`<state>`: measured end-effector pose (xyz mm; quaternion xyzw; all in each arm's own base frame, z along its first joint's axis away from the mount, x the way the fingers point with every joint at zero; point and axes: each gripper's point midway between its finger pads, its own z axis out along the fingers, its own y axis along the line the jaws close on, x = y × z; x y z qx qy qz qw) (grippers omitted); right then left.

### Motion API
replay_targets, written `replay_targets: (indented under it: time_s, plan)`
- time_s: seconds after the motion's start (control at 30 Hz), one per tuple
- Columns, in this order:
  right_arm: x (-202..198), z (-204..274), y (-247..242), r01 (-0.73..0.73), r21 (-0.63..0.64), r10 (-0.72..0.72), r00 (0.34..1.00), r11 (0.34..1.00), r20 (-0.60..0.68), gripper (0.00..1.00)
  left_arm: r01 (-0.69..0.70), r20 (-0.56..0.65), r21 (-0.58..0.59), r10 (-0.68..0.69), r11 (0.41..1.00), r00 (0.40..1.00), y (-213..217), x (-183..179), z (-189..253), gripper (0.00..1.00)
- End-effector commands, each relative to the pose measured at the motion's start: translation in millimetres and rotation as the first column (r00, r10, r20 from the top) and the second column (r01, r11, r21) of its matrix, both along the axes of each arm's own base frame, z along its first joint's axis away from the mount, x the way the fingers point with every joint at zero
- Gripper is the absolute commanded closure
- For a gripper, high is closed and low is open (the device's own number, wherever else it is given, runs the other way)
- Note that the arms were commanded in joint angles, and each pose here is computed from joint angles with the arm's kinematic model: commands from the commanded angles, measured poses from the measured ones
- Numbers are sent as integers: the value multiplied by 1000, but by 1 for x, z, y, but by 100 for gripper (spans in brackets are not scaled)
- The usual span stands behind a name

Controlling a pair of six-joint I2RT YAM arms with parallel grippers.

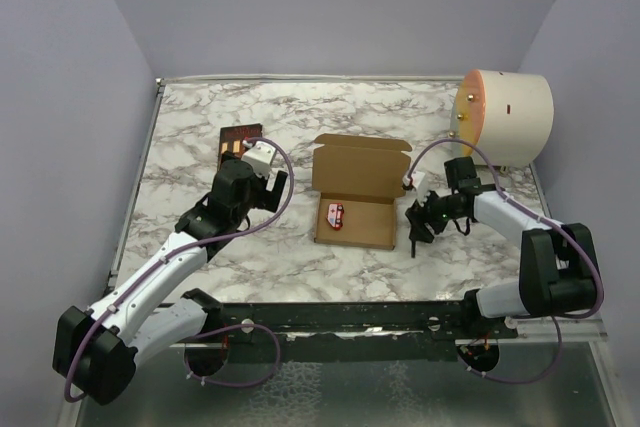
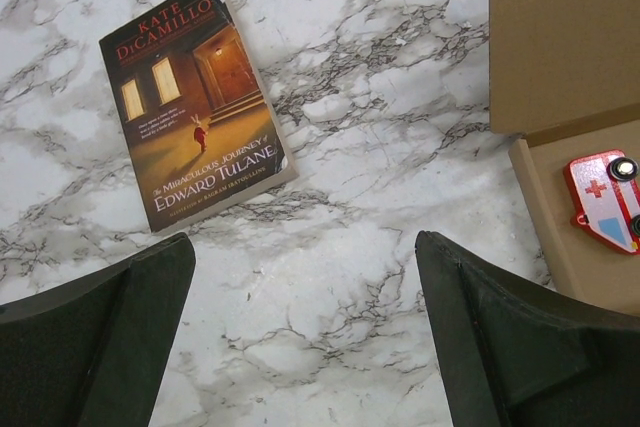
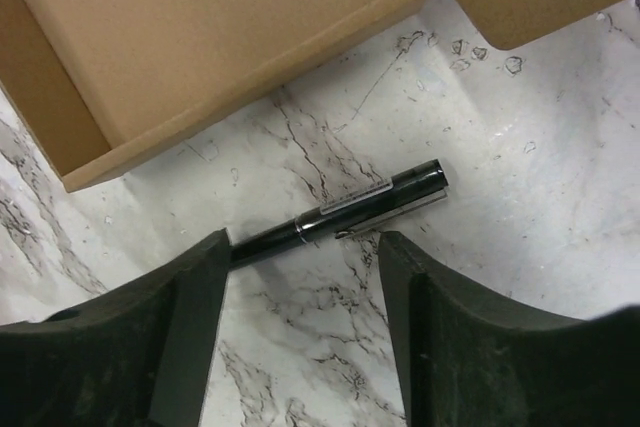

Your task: Fold the paper box

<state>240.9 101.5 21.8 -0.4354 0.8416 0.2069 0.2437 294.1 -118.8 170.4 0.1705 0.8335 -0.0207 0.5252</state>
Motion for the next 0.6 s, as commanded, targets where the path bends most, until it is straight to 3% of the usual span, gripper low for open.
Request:
replay_targets:
  time_s: [0.0, 0.17, 0.33, 0.57]
  plan:
    - [7, -7, -9, 27, -65, -26, 1000, 997, 16, 43, 24, 35, -24, -23, 999, 999, -4, 3, 11, 5]
    - [10, -8, -22, 43, -131, -38, 998, 990, 43, 51, 22, 32, -21, -21, 1000, 999, -3, 3, 9, 5]
    - [14, -4, -34, 78, -157, -68, 996, 985, 65, 67, 19, 25, -20, -18, 1000, 1000, -3, 4, 7, 5]
    - [17, -3, -42, 103, -179, -89, 993, 978, 82, 71, 18, 21, -17, -17, 1000, 1000, -3, 5, 5, 5]
